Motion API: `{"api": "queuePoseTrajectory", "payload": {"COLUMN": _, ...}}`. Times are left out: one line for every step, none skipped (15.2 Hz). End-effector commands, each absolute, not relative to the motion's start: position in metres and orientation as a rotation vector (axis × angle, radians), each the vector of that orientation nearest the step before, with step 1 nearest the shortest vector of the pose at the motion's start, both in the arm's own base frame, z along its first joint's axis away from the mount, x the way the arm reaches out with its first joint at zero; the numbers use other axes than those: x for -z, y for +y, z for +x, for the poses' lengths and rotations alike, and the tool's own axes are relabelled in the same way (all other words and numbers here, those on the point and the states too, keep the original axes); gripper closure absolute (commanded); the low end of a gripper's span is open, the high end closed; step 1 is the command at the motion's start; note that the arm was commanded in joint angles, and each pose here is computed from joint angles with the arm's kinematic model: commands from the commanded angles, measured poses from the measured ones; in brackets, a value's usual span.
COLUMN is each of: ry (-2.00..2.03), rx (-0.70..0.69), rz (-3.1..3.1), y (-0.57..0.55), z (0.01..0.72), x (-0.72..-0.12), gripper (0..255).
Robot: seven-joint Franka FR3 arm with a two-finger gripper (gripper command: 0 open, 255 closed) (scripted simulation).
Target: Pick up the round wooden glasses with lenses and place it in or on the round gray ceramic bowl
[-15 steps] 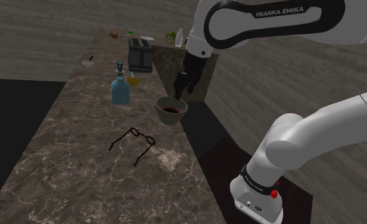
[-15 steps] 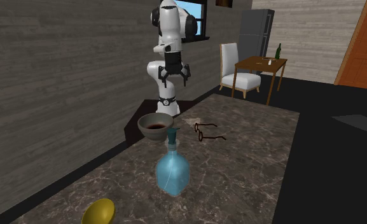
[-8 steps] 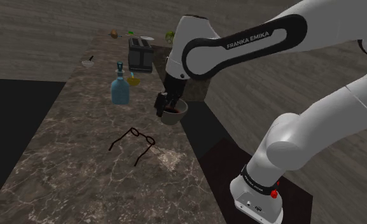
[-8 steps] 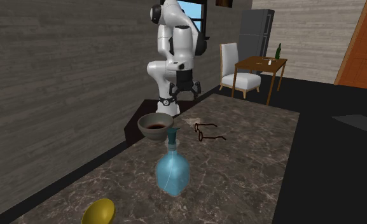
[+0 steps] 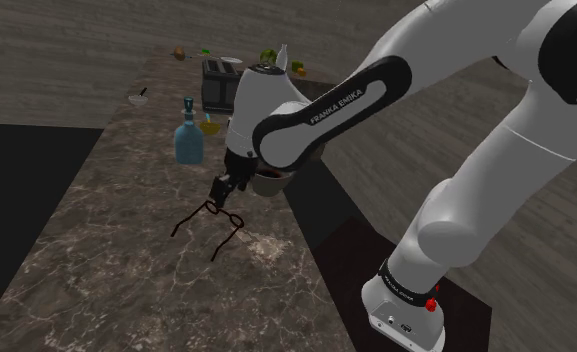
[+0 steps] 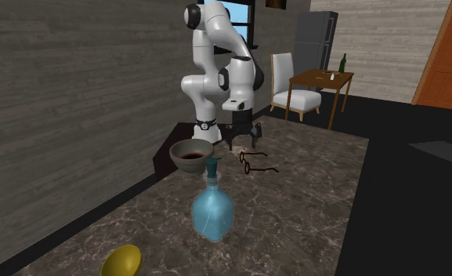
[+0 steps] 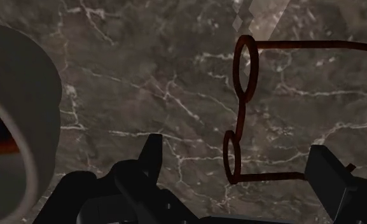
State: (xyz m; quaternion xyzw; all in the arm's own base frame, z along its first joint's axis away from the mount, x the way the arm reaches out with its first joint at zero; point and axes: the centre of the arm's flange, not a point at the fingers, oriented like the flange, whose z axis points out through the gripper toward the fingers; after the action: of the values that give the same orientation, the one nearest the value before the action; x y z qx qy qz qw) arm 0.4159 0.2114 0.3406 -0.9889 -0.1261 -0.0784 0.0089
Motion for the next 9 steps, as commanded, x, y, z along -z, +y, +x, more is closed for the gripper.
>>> {"api": "queuePoseTrajectory", "payload": {"ry": -0.413, "rx": 0.262, "rz": -3.087, "y": 0.225, "z": 0.420, "x": -0.320, "gripper": 0}}
{"api": "queuePoseTrajectory", "payload": {"ry": -0.413, "rx": 0.262, "rz": -3.087, "y": 0.225, "z": 0.421, "x": -0.315, "gripper": 0}}
{"api": "queuePoseTrajectory", "payload": {"ry": -0.413, "rx": 0.262, "rz": -3.087, "y": 0.225, "z": 0.422, "x": -0.310, "gripper": 0}}
{"api": "queuePoseTrajectory", "payload": {"ry": -0.413, "rx": 0.262, "rz": -3.087, "y": 0.225, "z": 0.423, "x": -0.305, "gripper": 0}}
{"api": "queuePoseTrajectory", "payload": {"ry": -0.413, "rx": 0.262, "rz": -3.087, "y": 0.225, "z": 0.424, "x": -0.300, "gripper": 0}}
{"api": "queuePoseTrajectory", "payload": {"ry": -0.413, "rx": 0.262, "rz": -3.087, "y": 0.226, "z": 0.424, "x": -0.294, "gripper": 0}}
{"api": "queuePoseTrajectory", "payload": {"ry": -0.413, "rx": 0.262, "rz": -3.087, "y": 0.226, "z": 0.425, "x": -0.289, "gripper": 0}}
{"api": "queuePoseTrajectory", "payload": {"ry": -0.413, "rx": 0.262, "rz": -3.087, "y": 0.226, "z": 0.426, "x": -0.284, "gripper": 0}}
{"api": "queuePoseTrajectory", "payload": {"ry": -0.413, "rx": 0.262, "rz": -3.087, "y": 0.226, "z": 0.427, "x": -0.281, "gripper": 0}}
